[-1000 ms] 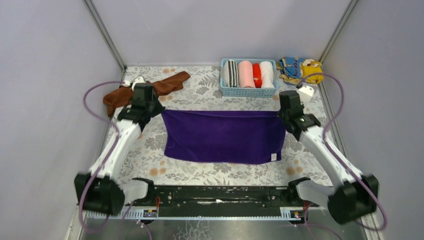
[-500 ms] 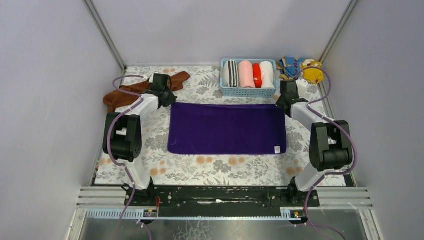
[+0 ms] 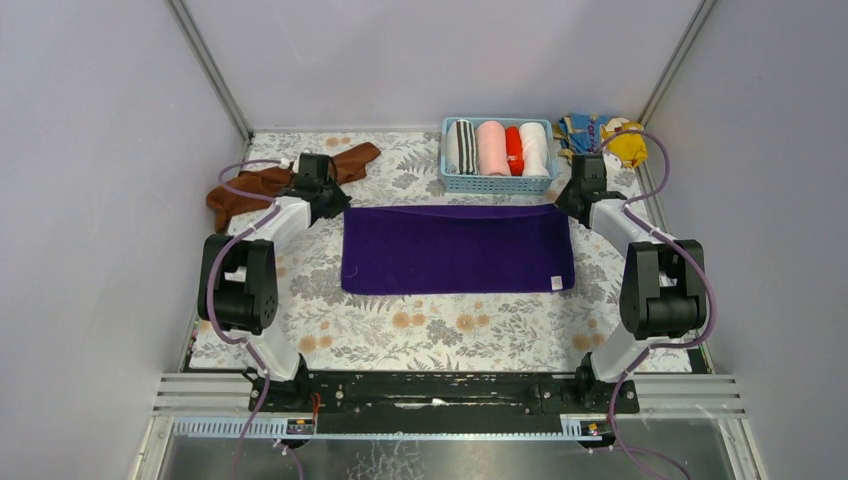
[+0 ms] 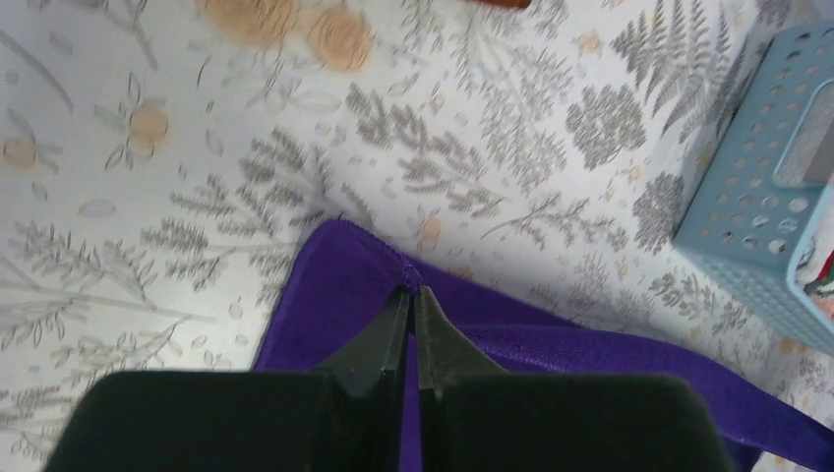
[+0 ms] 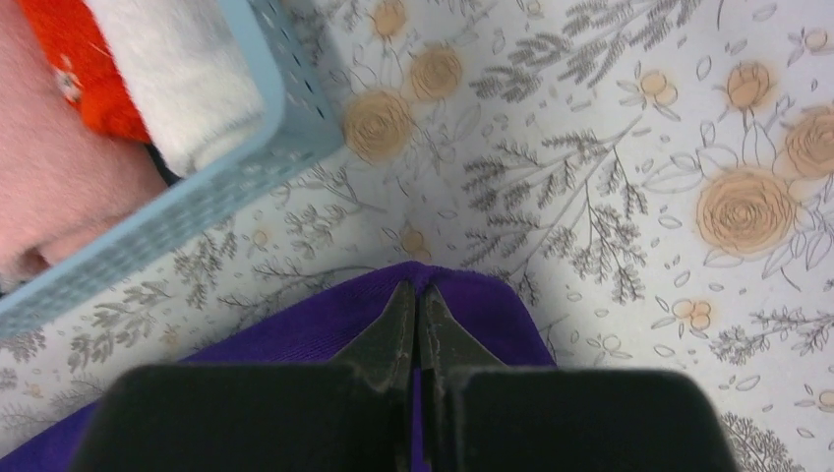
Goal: Roll the towels
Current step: Fold the towel at the center of the board.
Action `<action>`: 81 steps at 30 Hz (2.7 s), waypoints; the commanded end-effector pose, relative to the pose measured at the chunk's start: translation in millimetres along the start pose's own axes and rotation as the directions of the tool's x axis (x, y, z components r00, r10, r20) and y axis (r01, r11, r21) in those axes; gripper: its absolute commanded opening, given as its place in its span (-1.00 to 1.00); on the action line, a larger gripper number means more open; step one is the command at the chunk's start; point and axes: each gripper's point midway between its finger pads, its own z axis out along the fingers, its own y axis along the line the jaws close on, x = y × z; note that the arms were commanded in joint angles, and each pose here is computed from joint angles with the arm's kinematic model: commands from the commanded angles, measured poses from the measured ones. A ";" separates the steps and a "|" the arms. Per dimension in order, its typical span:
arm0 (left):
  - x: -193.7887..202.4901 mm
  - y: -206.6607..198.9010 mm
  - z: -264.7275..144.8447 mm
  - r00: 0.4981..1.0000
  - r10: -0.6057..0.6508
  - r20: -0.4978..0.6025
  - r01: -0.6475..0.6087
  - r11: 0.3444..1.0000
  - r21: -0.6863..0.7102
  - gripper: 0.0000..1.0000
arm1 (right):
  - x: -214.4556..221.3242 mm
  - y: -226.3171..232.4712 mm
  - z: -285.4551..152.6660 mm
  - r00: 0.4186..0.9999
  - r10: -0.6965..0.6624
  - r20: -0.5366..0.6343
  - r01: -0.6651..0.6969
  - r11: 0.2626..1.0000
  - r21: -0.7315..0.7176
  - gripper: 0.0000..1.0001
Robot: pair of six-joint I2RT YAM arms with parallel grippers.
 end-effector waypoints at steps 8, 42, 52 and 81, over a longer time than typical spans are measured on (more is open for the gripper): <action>25.6 18.7 -51.1 0.993 -0.115 0.009 0.114 0.992 0.058 -1.00 | 38.5 -41.8 -38.7 0.993 -0.006 -0.116 0.014 0.998 0.063 -1.00; 146.4 111.6 -88.6 0.967 -0.216 -0.138 0.213 0.976 -0.036 -1.00 | 157.6 -113.3 -66.0 0.940 0.070 -0.334 0.001 0.978 0.208 -1.00; 140.8 106.5 -99.0 0.970 -0.204 -0.133 0.203 0.979 -0.022 -1.00 | 129.7 -106.8 -72.9 0.959 0.045 -0.279 0.012 0.980 0.200 -1.00; 181.5 123.4 -101.1 0.947 -0.250 -0.203 0.254 0.967 -0.004 -1.00 | 134.4 -117.4 -55.3 0.955 0.020 -0.295 0.061 0.963 0.263 -1.00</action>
